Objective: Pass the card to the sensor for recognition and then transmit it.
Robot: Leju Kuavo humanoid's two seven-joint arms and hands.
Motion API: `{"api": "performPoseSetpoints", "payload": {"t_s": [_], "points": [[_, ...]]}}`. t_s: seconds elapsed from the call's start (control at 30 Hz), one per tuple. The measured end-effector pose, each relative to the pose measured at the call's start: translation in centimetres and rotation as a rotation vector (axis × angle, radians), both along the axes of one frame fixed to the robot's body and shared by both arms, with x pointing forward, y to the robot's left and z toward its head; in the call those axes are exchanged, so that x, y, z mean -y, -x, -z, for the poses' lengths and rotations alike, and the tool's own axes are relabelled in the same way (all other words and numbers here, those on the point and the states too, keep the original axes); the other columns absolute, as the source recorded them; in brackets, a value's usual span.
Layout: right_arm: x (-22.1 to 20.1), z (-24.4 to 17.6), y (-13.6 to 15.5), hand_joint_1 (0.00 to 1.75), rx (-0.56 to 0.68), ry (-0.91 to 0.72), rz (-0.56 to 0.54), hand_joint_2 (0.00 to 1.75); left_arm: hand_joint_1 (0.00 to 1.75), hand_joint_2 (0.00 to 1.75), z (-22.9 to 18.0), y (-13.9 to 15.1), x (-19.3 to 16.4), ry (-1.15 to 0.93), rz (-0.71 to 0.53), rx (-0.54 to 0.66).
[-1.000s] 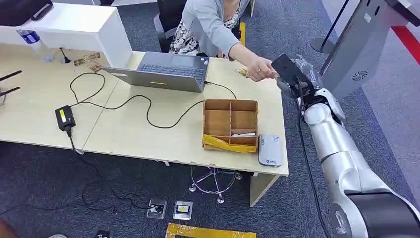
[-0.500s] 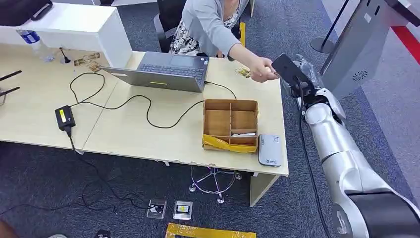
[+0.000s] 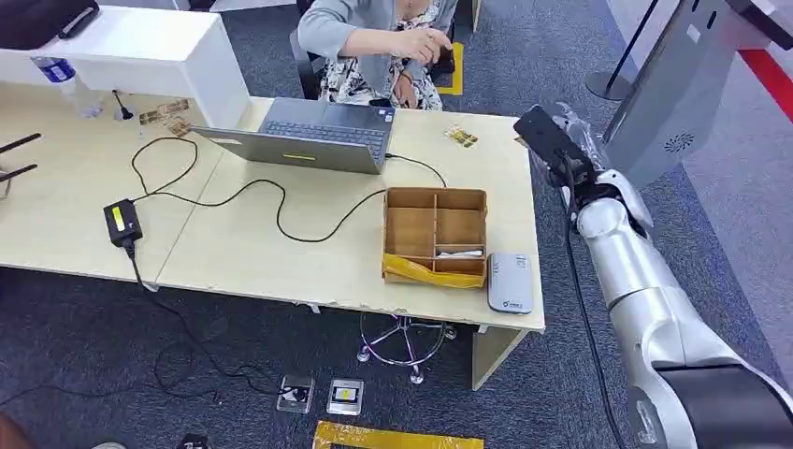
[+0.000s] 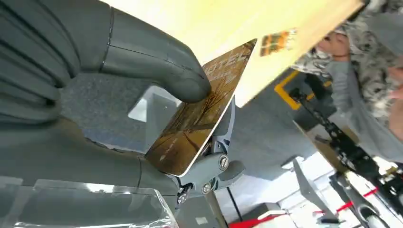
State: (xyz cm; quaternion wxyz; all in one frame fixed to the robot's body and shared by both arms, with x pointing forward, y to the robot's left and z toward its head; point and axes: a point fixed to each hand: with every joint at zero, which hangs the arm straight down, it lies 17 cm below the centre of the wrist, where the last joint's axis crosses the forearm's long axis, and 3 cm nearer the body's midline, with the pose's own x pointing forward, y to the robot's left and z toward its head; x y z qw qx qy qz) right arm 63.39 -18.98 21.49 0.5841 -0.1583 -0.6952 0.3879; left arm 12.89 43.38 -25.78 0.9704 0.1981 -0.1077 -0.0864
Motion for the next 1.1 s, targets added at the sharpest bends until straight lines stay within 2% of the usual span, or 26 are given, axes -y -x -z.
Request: {"api": "performPoseSetpoints", "payload": {"t_s": [0.03,0.1,0.17,0.5,0.9,1.1], "points": [[0.2,0.0,0.1,1.75,0.005,-0.004,-0.005,1.75,0.0,0.0,0.0,0.0,0.0,0.001,-0.009,0.002],[4.0,4.6,1.6,1.75,-0.045,0.004,0.011,1.75,0.0,0.0,0.1,1.0,-0.2,-0.006,-0.028,-0.032],[5.6,5.9,2.2,1.75,-0.067,0.002,0.026,1.75,0.0,0.0,0.1,1.0,-0.4,-0.009,-0.024,-0.036],[10.7,9.0,3.8,1.75,-0.132,0.002,0.08,1.75,0.0,0.0,0.1,0.5,-0.2,-0.005,-0.011,-0.007],[8.8,13.7,6.8,1.75,-0.199,0.046,0.018,1.75,0.0,0.0,0.0,0.3,-0.3,-0.01,0.013,-0.007],[7.6,14.8,7.6,1.75,-0.219,0.033,-0.004,1.75,0.0,0.0,0.0,0.3,-0.2,-0.009,0.019,-0.008]]}}
